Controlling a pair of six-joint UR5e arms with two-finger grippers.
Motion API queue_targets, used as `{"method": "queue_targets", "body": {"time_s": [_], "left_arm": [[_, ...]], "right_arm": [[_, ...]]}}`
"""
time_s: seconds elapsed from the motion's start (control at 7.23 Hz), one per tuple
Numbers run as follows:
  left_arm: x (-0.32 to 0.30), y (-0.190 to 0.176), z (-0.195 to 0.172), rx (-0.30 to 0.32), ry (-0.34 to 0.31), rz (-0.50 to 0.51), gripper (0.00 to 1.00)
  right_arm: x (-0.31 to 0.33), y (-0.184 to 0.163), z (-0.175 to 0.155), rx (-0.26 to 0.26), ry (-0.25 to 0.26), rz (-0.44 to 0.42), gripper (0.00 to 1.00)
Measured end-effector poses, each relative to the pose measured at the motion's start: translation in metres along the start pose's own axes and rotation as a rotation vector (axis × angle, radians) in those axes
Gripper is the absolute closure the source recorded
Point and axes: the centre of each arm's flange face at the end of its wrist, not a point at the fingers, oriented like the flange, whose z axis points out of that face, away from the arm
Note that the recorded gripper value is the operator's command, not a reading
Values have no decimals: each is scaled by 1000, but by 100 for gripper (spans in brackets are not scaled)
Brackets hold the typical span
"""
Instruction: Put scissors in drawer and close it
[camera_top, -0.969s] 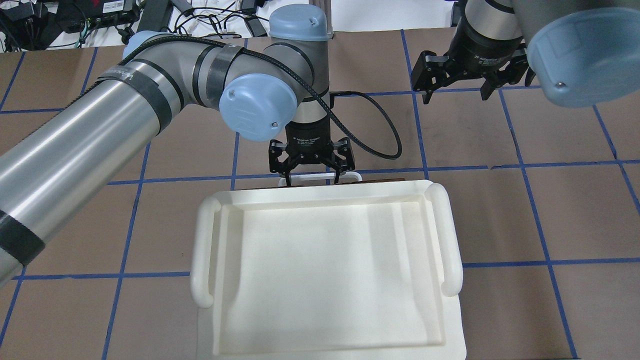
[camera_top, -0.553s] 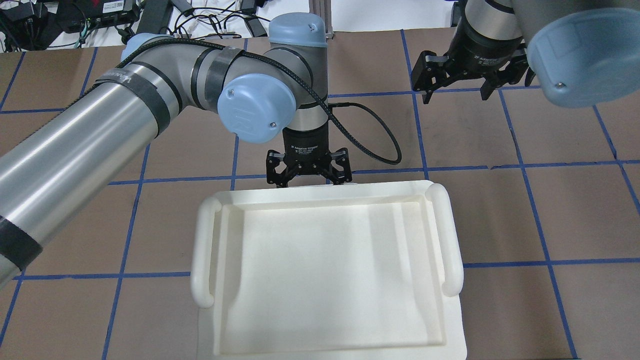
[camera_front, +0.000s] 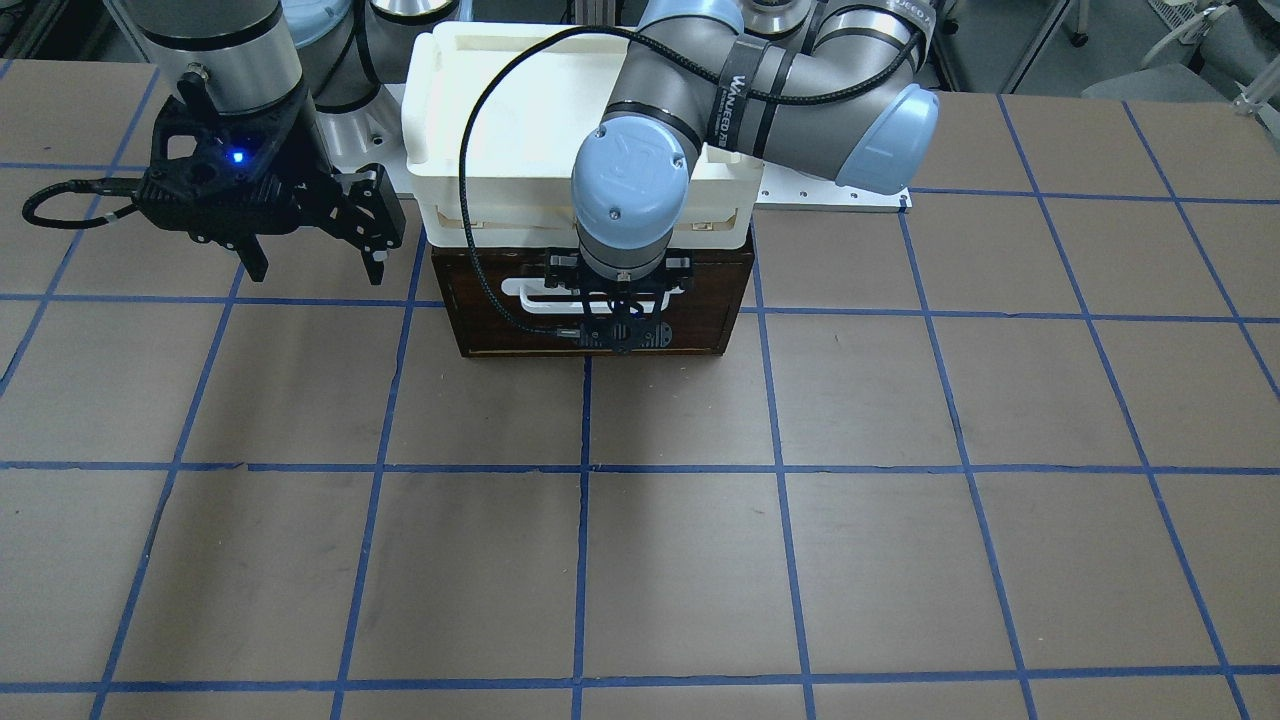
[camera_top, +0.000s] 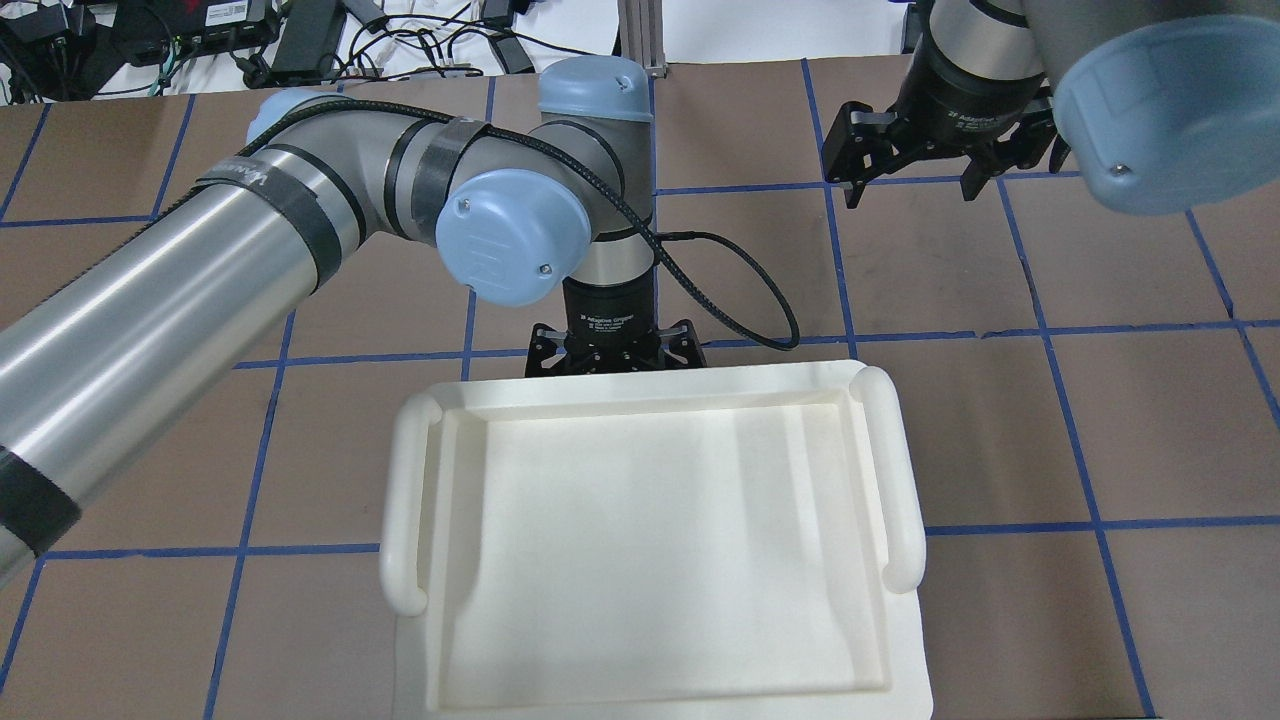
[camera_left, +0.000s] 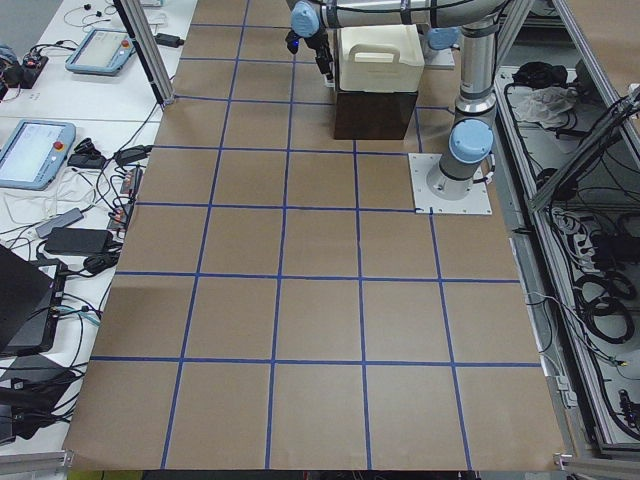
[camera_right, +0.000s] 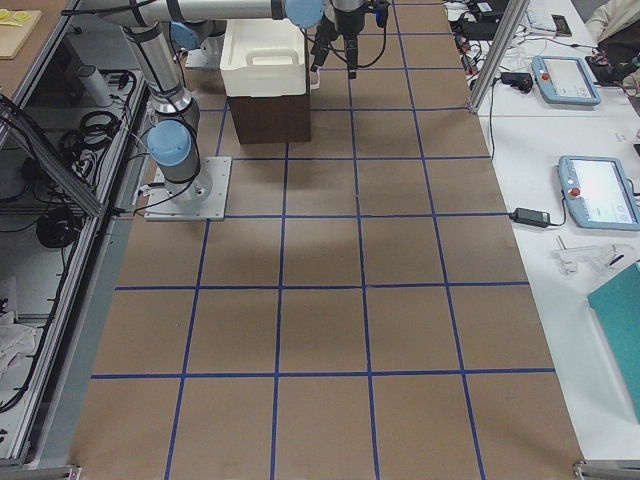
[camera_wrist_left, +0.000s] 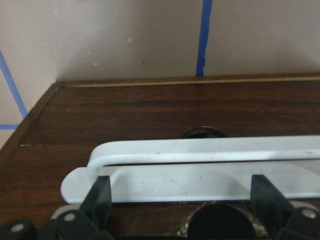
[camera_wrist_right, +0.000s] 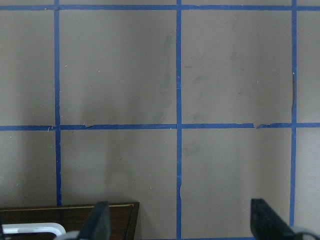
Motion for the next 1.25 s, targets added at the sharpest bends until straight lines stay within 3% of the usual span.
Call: {"method": "queue_targets", "body": {"time_s": [0.55, 0.83, 1.25], "left_arm": [[-59, 25, -139, 307, 37, -33, 0], [-117, 52, -176, 380, 44, -42, 0], [-168, 64, -188, 427, 40, -68, 0]], "right_arm": [[0, 0, 0, 1, 4, 0, 0], [0, 0, 0, 1, 4, 0, 0], [1, 0, 0, 1, 6, 0, 0]]}}
